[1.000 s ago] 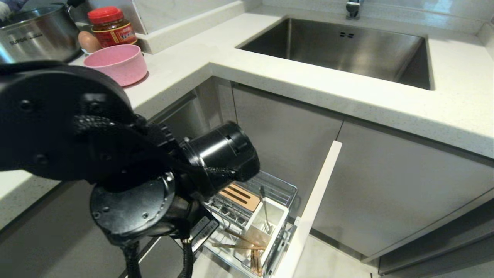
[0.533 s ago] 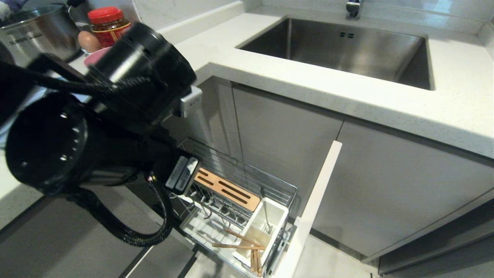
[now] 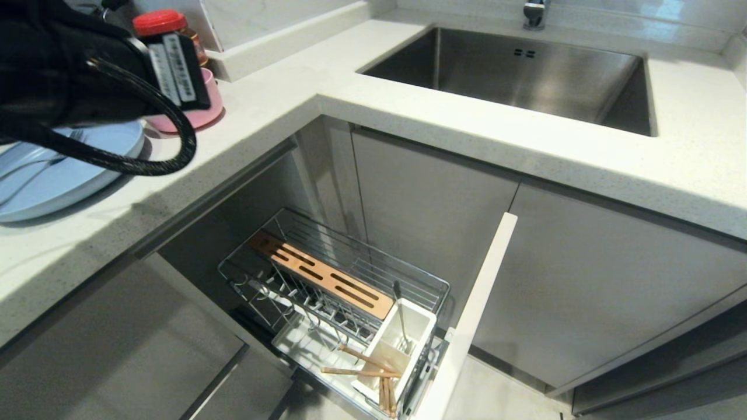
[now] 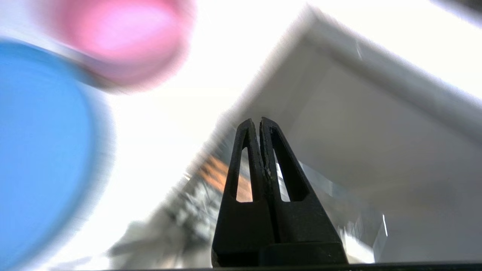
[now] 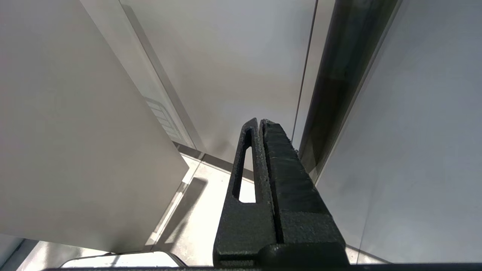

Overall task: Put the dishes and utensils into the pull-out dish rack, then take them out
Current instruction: Pick up the fork and place it in the cupboard

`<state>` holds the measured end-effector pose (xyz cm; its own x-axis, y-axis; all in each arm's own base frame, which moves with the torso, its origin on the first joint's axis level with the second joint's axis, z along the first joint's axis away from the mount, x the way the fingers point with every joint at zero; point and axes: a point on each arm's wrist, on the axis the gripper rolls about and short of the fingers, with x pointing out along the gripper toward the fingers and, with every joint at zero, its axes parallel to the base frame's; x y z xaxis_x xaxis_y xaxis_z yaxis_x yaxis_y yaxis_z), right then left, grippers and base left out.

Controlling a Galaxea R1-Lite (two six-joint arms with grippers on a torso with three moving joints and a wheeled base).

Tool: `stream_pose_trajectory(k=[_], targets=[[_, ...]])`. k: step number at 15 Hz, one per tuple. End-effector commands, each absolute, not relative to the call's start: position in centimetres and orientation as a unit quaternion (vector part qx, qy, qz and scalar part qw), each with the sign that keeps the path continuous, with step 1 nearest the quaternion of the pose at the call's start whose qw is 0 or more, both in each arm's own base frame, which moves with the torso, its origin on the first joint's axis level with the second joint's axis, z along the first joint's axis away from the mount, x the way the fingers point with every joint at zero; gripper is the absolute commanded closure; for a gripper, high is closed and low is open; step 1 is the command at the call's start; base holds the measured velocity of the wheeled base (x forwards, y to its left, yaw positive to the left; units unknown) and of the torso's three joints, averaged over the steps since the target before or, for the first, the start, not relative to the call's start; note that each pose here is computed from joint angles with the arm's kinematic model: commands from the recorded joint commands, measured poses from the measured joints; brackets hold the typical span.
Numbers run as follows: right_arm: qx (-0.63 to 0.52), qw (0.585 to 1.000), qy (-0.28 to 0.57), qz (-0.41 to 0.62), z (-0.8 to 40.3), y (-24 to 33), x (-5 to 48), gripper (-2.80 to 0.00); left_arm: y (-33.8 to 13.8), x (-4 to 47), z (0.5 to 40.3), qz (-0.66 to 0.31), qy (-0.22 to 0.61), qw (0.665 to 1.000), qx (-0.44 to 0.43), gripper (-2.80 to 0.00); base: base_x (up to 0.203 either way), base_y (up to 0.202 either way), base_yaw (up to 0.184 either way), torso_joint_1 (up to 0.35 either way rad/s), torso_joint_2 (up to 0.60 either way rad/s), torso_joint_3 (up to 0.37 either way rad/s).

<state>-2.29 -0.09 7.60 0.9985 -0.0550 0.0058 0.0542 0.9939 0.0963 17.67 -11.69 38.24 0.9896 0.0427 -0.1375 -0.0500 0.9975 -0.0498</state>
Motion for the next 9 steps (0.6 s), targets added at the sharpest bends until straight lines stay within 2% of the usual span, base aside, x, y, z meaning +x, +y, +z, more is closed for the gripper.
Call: stream_pose_trajectory(k=[1,5,9], targets=[[0.048,0.998,-0.007,-0.027,7.6,-0.1,-2.3,0.00,-7.3,15.9,40.7,0.085,0.007,0.994,-0.064,0.00,0.000,0.000,0.000,0.000,0.00,0.000],[0.048,0.998,-0.007,-0.027,7.6,-0.1,-2.3,0.00,-2.1,13.5,42.4,0.173,-0.040,0.983,-0.054,0.00,0.000,0.000,0.000,0.000,0.00,0.000],[0.048,0.998,-0.006,-0.027,7.6,-0.1,-2.3,0.00,1.3,10.7,42.2,0.252,-0.037,0.967,-0.008,0.00,0.000,0.000,0.000,0.000,0.00,0.000]])
